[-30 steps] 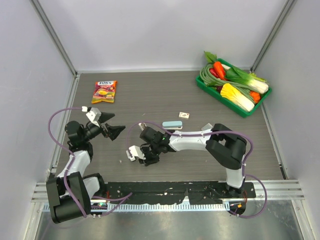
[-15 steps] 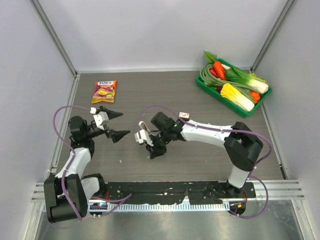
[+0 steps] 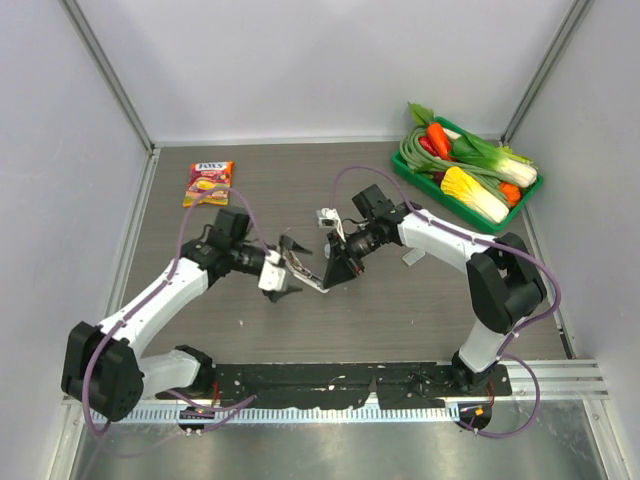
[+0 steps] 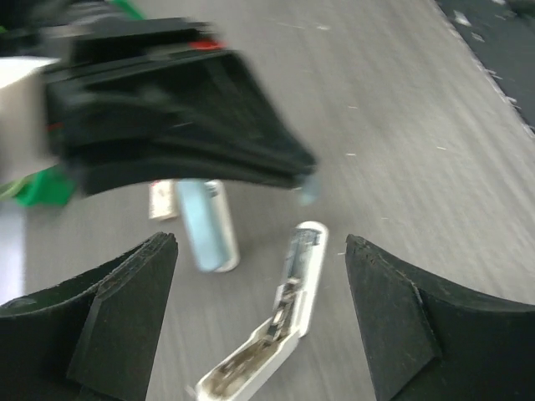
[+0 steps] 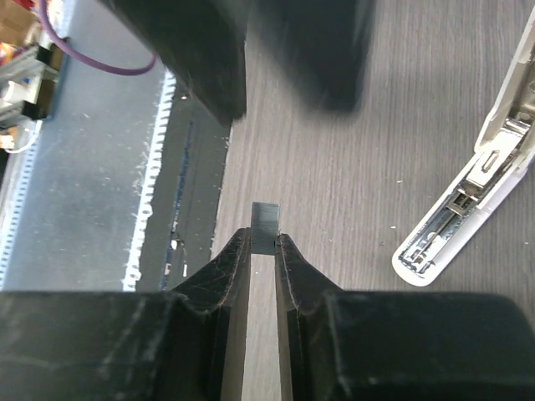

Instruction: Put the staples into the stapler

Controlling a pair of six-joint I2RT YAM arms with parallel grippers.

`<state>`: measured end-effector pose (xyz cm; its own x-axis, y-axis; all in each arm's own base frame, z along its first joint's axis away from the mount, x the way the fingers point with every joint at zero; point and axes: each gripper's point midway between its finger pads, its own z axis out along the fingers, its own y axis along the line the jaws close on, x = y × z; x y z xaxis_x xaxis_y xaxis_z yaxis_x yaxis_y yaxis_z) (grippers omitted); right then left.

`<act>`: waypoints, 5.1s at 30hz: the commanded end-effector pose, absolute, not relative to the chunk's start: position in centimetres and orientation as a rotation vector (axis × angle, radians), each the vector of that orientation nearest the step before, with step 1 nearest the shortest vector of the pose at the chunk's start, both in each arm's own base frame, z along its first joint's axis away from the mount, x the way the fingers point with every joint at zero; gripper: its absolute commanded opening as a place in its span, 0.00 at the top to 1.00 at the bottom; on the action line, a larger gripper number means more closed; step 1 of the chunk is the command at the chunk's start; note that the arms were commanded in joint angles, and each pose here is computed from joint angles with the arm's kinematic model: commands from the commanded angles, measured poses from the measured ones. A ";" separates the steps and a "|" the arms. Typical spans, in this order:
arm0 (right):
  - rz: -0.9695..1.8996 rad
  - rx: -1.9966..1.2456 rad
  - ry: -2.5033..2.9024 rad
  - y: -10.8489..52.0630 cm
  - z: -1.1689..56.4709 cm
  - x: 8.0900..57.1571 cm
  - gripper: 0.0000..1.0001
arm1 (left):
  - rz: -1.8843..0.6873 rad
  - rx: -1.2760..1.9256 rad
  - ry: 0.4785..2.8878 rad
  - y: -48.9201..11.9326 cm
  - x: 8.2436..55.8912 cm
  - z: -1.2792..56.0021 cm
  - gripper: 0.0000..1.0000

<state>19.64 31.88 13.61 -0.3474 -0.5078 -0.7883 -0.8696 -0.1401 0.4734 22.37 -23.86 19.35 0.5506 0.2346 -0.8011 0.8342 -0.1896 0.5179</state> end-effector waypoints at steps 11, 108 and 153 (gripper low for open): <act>1.681 -1.467 1.700 30.7 16.2 18.4 0.78 | -0.663 2.036 0.862 -26.2 18.8 13.8 0.35; 0.228 -1.677 1.265 25.0 18.4 24.8 0.51 | -1.356 1.160 1.880 -34.7 24.9 17.9 1.00; 0.199 -1.586 1.108 25.5 17.7 24.4 0.63 | -1.734 1.022 1.907 -34.3 24.8 17.0 0.99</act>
<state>25.24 24.74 16.46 0.4814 -0.5924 -0.6461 -0.7454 0.1112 -0.6573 24.61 -34.01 16.38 -0.6854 0.2740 -0.6747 0.7040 0.0128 -0.7101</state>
